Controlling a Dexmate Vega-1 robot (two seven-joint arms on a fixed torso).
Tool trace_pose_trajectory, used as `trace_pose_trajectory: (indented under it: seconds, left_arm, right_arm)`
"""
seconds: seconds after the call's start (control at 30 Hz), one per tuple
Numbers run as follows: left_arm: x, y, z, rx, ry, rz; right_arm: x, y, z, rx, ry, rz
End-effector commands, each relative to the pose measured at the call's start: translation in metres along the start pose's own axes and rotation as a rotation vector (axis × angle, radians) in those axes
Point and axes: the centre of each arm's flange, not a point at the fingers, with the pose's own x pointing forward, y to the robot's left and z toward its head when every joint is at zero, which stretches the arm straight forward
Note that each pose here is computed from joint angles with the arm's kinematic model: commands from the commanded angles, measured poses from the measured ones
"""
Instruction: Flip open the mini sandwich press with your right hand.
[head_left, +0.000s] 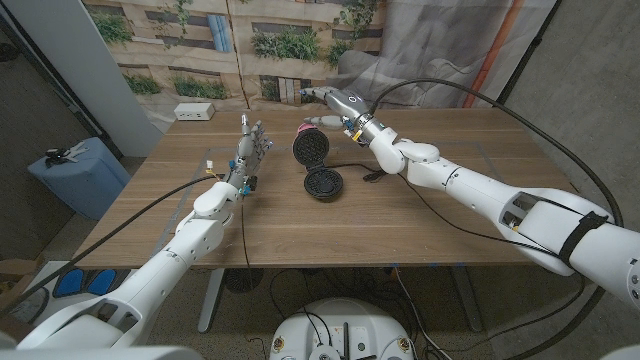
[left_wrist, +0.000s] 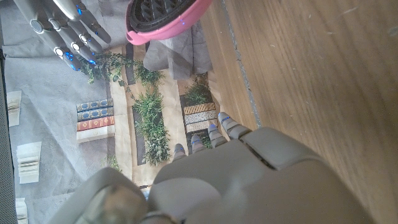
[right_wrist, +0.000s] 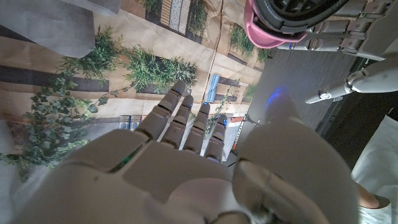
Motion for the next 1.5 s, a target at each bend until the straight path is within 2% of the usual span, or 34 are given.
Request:
trace_pose_trajectory:
  seconds: [0.03,0.3,0.43,0.53,0.7,0.8,1.1,1.2,1.5]
  left_arm:
    - [0.0,0.0,0.0,0.0,0.0,0.0]
    - [0.0,0.0,0.0,0.0,0.0,0.0]
    - [0.0,0.0,0.0,0.0,0.0,0.0]
    - [0.0,0.0,0.0,0.0,0.0,0.0]
    - [0.0,0.0,0.0,0.0,0.0,0.0]
    - [0.0,0.0,0.0,0.0,0.0,0.0]
    - [0.0,0.0,0.0,0.0,0.0,0.0]
    - [0.0,0.0,0.0,0.0,0.0,0.0]
    - [0.0,0.0,0.0,0.0,0.0,0.0]
  right_arm:
    - [-0.022,-0.014,-0.019,0.106,0.103,-0.02]
    - [-0.035,-0.017,-0.028,0.146,0.17,-0.015]
    - [-0.042,-0.018,-0.031,0.173,0.189,-0.012]
    - [-0.047,-0.018,-0.032,0.179,0.181,0.002]
    - [-0.054,-0.018,-0.037,0.227,0.213,0.009]
    - [-0.059,-0.018,-0.043,0.286,0.268,0.002]
    - [-0.077,-0.019,-0.058,0.319,0.313,0.001]
    - [-0.083,-0.018,-0.066,0.362,0.34,-0.006]
    - [-0.103,-0.018,-0.084,0.441,0.378,-0.015]
